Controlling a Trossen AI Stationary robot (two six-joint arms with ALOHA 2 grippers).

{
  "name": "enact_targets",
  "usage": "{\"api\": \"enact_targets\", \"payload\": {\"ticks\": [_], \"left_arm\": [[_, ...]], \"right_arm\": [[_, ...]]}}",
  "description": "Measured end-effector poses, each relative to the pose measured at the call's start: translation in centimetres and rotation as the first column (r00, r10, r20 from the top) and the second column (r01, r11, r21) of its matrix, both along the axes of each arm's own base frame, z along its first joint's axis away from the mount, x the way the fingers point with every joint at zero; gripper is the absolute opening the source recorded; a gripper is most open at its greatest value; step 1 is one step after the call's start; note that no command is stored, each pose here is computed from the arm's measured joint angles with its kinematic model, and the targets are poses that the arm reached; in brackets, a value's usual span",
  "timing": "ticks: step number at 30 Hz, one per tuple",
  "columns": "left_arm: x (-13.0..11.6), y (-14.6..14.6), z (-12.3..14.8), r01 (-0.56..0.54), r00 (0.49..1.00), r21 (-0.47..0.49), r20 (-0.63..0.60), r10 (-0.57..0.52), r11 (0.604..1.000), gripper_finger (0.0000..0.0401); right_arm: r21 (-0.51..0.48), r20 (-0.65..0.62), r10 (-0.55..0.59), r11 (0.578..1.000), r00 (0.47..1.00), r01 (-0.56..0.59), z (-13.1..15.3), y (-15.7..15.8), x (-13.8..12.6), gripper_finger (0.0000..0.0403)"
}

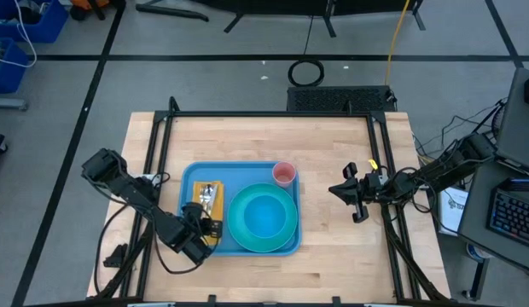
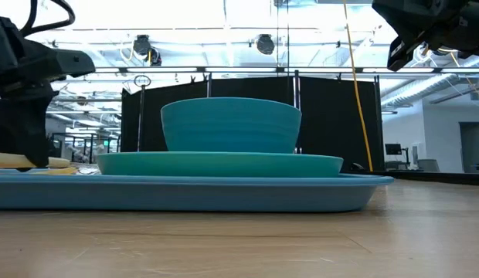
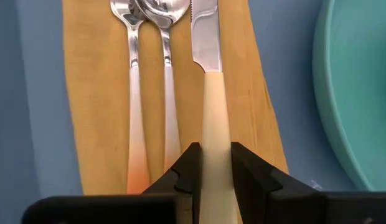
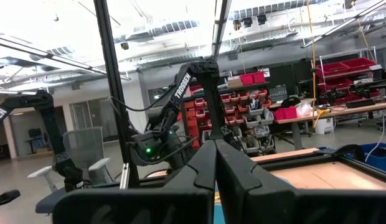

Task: Set up tray
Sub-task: Put the yellow knife on the blue serving tray to the left of the orange spoon

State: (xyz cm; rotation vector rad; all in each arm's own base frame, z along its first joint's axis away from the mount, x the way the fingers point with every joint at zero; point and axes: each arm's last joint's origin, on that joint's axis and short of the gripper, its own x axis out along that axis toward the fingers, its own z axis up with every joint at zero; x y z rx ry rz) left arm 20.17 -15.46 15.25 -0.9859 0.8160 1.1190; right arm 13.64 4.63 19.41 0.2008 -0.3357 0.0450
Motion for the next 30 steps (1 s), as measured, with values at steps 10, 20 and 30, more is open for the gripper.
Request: {"api": "enact_targets", "payload": {"ticks": [10,20,30], "left_arm": [[0.7,0.0,-0.2,-0.008,0.998,0.0,0.058,0.008,1.0,0.0065],[1.0,0.3,-1.0,-0.018,1.0,-0.008,-0.002,0.018,1.0,0.0065],[1.6,0.0,-2.1,-0.016,1.0,-0.021,-0.011,0.016,1.0,0.0065]], "right_arm": [[0.0,0.0,0.0,1.0,1.0,0.0,0.0,0.0,0.0,0.0],[0.0,0.0,0.0,1.0,1.0,0.0,0.0,0.0,0.0,0.0],[0.0,-0.001,0.0,1.0,1.0,0.0,0.0,0.0,0.0,0.0]]}}
